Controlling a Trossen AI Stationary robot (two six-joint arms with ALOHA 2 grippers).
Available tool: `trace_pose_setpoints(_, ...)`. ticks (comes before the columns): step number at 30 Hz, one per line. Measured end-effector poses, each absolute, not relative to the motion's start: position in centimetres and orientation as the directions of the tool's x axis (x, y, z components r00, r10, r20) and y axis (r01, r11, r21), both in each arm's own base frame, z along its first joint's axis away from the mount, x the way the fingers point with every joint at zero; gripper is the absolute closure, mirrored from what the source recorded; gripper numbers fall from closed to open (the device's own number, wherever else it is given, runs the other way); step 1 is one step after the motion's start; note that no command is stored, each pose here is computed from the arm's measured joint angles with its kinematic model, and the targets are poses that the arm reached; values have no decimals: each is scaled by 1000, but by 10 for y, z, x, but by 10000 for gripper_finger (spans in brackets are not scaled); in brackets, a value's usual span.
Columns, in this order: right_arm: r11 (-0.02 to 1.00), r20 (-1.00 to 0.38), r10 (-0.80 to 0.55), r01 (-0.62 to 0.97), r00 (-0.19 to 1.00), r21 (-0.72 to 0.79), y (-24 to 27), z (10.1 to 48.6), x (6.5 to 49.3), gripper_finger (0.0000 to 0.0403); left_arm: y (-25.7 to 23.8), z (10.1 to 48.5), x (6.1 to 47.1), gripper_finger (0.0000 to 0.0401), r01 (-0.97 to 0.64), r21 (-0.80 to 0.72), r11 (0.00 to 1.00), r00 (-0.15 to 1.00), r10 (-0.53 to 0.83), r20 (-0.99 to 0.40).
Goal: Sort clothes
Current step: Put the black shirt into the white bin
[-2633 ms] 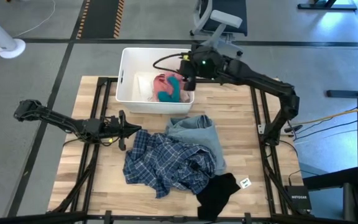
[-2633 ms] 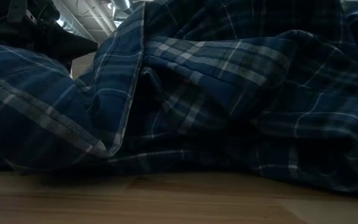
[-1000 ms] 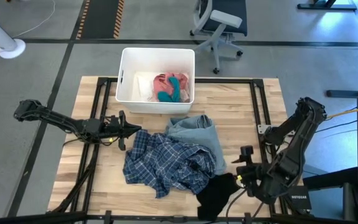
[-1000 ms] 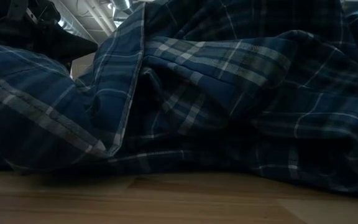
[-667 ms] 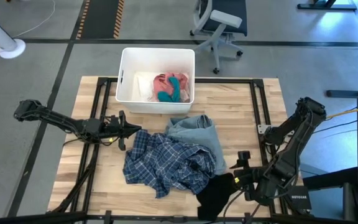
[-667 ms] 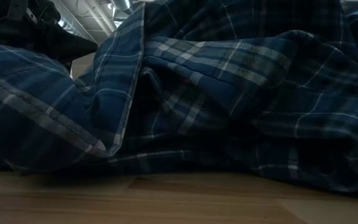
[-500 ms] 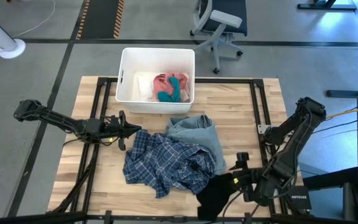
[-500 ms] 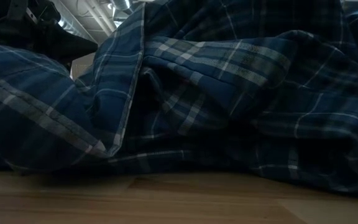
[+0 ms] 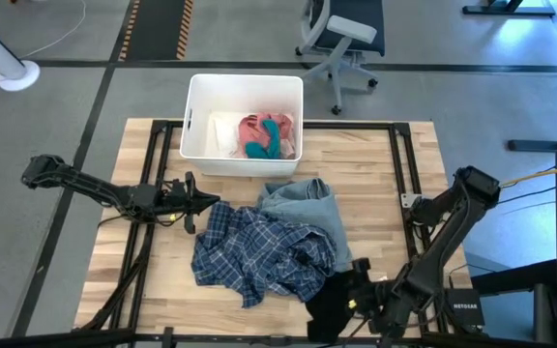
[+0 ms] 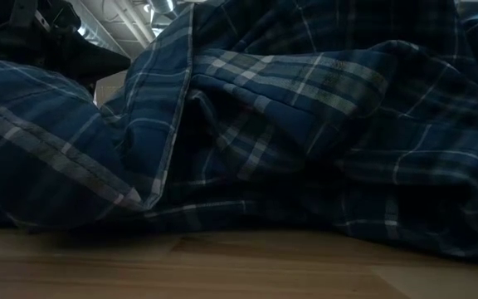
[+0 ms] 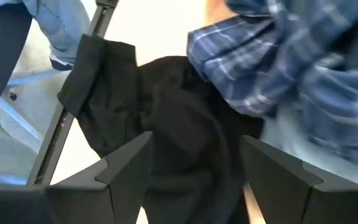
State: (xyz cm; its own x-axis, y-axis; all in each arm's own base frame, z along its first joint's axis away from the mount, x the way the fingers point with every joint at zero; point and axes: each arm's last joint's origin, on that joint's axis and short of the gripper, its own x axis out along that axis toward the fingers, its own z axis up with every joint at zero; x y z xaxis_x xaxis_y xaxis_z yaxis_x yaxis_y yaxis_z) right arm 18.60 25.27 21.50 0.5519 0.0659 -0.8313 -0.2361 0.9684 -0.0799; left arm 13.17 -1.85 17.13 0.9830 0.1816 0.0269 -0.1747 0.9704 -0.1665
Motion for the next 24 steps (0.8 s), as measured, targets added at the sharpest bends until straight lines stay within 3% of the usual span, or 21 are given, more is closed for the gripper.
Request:
trace_pose_setpoints(10, 895, -883, -38, -378, 468, -239, 265, 162, 200, 146, -19, 171, 132, 401, -175, -165, 971, 983, 181, 27)
trace_pose_setpoints(20, 873, -956, -26, -458, 293, -164, 251, 129, 228, 147, -19, 171, 132, 401, -175, -160, 971, 983, 181, 27)
trace_pose_setpoints(24, 879, -963, -14, -456, 270, -141, 244, 128, 236, 178, -19, 171, 132, 401, -175, -160, 971, 983, 182, 27)
